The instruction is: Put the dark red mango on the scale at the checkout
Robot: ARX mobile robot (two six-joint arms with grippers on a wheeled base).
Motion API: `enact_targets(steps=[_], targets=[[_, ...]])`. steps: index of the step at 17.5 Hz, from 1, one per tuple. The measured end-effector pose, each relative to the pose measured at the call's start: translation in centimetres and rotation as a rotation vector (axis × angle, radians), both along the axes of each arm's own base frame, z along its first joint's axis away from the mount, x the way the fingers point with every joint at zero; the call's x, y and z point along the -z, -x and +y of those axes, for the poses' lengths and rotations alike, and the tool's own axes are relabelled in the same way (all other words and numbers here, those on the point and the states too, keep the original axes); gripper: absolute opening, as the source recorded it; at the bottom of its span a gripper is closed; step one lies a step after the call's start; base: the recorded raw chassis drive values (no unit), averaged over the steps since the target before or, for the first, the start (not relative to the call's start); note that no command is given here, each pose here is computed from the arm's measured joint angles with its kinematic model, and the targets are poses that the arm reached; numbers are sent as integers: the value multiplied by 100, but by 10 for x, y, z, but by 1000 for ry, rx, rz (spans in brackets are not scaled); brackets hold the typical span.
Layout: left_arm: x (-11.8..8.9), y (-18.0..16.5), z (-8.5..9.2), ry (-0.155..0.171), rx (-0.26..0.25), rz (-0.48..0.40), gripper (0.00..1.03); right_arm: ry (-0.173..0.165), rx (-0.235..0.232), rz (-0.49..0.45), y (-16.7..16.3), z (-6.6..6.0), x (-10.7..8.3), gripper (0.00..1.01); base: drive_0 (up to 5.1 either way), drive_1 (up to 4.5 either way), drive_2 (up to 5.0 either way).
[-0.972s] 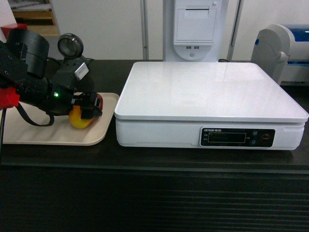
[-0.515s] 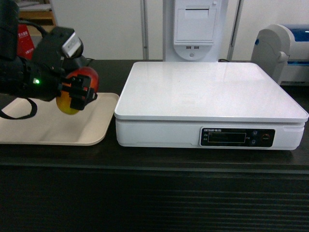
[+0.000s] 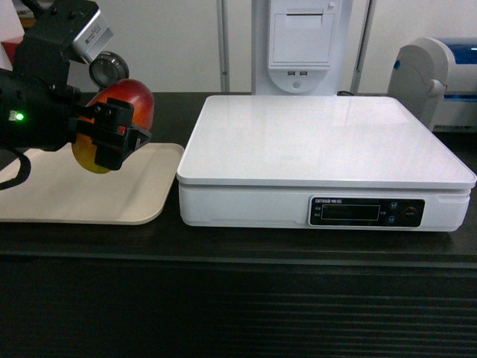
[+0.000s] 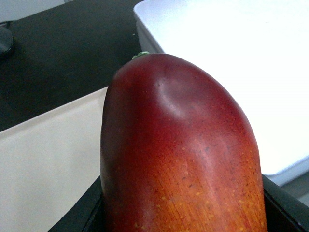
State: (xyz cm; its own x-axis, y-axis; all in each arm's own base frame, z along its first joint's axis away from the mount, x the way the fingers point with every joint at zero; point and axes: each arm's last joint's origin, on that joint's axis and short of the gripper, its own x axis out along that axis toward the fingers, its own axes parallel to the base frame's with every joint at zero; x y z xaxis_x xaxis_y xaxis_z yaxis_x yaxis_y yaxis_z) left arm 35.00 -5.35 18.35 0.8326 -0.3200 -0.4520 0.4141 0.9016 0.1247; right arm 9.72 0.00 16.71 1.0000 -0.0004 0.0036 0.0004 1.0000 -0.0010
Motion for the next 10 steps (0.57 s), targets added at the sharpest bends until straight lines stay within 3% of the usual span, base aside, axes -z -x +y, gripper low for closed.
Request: enact_targets(steps=[3,5,6,7,9,10], targets=[[-5,14,-5,7,26,-9,65,0,0,0,0,0,0,98,0,0,0],[-39,55,-36,40,164,-91,65,0,0,0,0,0,0,98,0,0,0],[-28,49,-49,28,197,-30,65,0,0,0,0,0,0,98,0,0,0],[-40,39,-75,40,280,-56,65,0,0,0,0,0,0,98,0,0,0],[-30,5,-121,-2,393,-2,65,0,0,0,0,0,0,98,0,0,0],[-30,-5,-131,-16,410,9,65,0,0,0,0,0,0,98,0,0,0]])
